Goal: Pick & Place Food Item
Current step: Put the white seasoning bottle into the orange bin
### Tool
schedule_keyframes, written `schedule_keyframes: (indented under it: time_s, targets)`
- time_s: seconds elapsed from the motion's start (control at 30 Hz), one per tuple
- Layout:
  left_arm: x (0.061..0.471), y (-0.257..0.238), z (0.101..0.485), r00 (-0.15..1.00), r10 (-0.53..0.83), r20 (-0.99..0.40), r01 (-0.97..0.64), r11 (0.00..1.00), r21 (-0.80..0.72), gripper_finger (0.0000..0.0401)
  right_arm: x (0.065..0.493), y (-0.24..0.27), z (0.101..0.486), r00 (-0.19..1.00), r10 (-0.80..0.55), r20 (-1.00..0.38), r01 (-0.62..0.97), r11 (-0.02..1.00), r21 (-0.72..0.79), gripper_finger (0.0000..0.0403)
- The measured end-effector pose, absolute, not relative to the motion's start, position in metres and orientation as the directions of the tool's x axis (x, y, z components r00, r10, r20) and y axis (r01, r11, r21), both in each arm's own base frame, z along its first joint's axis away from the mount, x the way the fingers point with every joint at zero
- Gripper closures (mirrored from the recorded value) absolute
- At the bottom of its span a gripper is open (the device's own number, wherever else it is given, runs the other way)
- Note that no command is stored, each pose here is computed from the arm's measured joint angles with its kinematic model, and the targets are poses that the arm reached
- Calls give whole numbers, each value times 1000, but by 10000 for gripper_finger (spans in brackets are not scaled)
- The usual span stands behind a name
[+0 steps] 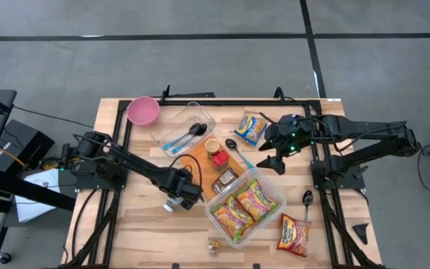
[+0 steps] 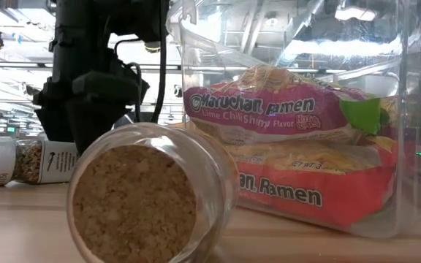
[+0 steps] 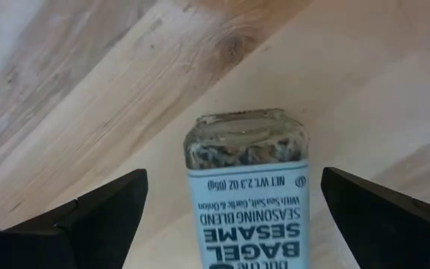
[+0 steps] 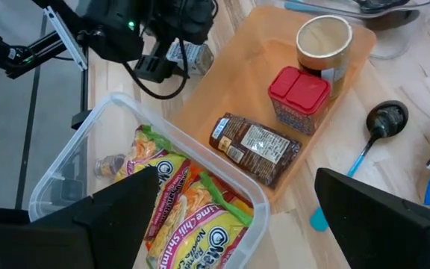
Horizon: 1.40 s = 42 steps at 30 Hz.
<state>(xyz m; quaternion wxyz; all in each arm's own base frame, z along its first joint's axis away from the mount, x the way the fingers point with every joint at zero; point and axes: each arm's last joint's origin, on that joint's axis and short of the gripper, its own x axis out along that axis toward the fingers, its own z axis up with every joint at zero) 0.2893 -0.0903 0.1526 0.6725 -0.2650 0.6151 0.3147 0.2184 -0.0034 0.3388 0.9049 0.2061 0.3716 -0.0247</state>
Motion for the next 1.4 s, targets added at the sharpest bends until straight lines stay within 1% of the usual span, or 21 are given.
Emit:
schedule_keyframes:
  time_s: [0.1, 0.23, 0.33, 0.47, 0.67, 0.73, 0.83, 0.87, 1.0, 1.17, 1.27, 1.4]
  targets:
    - [287, -88, 146, 54, 95, -994, -757, 653, 21, 9, 218, -3, 339, 723, 109, -683, 194, 916, 351, 46]
    - [283, -83, 140, 34, 91, -995, -778, 628, 31, 11, 218, -3, 339, 723, 109, -683, 193, 917, 350, 46]
    - [283, -80, 138, 37, 87, -995, -783, 621, 25, 25, 218, -3, 339, 723, 108, -683, 193, 917, 350, 46]
    - [285, -78, 137, 56, 74, -996, -789, 615, 2, 54, 218, -3, 339, 723, 108, -682, 188, 920, 344, 46]
    - [287, -75, 137, 72, 65, -995, -794, 607, -18, 113, 219, -3, 339, 724, 105, -681, 189, 920, 343, 46]
    - [288, -74, 137, 71, 63, -995, -800, 600, -19, 143, 219, -4, 339, 727, 104, -679, 189, 920, 343, 46]
    - [288, -72, 137, 71, 59, -996, -805, 593, -22, 203, 219, -4, 339, 729, 103, -677, 188, 920, 343, 46]
    - [288, -72, 138, 73, 60, -996, -805, 593, -23, 214, 219, -4, 339, 729, 103, -677, 189, 920, 343, 46]
    - [284, -70, 143, 74, 88, -993, -807, 591, -8, 214, 219, -4, 339, 729, 102, -677, 189, 920, 342, 46]
    - [278, -68, 165, 135, 75, -988, -821, 567, -69, 214, 219, -4, 340, 731, 102, -675, 188, 920, 342, 46]
    - [271, -66, 190, 211, 57, -976, -842, 518, -151, 214, 219, -4, 339, 730, 102, -676, 189, 920, 342, 46]
    - [250, -66, 228, 325, 39, -945, -868, 409, -282, 214, 218, -3, 339, 723, 103, -683, 190, 921, 341, 46]
